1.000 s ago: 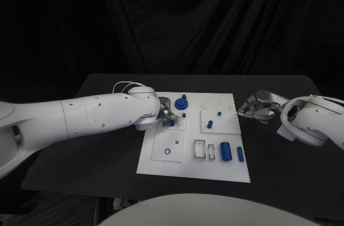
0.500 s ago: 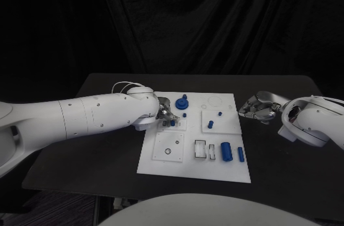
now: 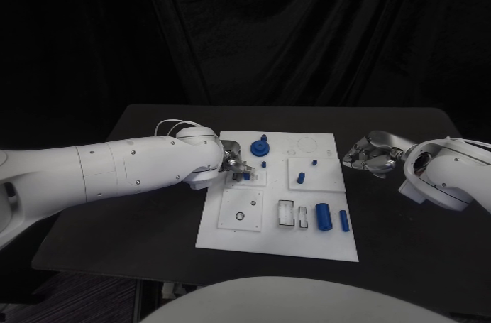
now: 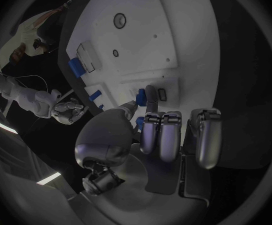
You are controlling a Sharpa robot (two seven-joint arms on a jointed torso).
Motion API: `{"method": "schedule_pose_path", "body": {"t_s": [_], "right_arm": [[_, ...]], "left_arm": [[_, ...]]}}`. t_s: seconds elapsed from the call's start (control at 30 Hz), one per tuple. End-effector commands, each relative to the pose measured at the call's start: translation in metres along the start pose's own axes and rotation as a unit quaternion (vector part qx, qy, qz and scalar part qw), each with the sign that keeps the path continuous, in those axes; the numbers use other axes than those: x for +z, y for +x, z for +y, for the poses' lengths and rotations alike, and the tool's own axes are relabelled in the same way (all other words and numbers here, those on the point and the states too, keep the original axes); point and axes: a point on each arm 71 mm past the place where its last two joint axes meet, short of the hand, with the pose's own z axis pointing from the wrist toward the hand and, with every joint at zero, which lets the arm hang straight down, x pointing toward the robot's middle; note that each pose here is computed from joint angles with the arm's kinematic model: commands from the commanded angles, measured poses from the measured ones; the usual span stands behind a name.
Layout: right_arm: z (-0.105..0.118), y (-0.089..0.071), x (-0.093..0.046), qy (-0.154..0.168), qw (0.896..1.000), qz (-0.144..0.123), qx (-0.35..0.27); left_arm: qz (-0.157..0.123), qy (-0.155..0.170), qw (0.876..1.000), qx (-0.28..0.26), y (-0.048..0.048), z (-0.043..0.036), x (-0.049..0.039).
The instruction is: Assemble the parts on the task board
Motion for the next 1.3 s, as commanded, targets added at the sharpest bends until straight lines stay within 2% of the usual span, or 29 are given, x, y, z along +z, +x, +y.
{"method": "schedule_pose_path", "body": {"t_s": [0.03, 0.27, 0.67, 0.87, 1.3], "right_arm": [[-0.001, 0.002, 0.0, 0.009, 1.0, 0.004, -0.003], [-0.001, 0.002, 0.0, 0.009, 1.0, 0.004, -0.003], [-0.002, 0.002, -0.001, 0.014, 1.0, 0.008, -0.003], [-0.003, 0.002, -0.001, 0.015, 1.0, 0.009, -0.003], [-0.002, 0.003, -0.001, 0.016, 1.0, 0.01, -0.003]], "left_arm": [[0.005, 0.013, 1.0, 0.003, -0.0018, -0.003, -0.0005], [0.016, 0.017, 1.0, 0.012, -0.004, -0.0034, 0.0005], [0.033, 0.004, 0.999, 0.026, -0.0059, -0.0024, 0.0039], [0.029, 0.016, 0.999, 0.024, -0.0075, -0.0048, 0.0047], [0.034, 0.039, 0.998, 0.027, -0.013, -0.0045, 0.0053]]}}
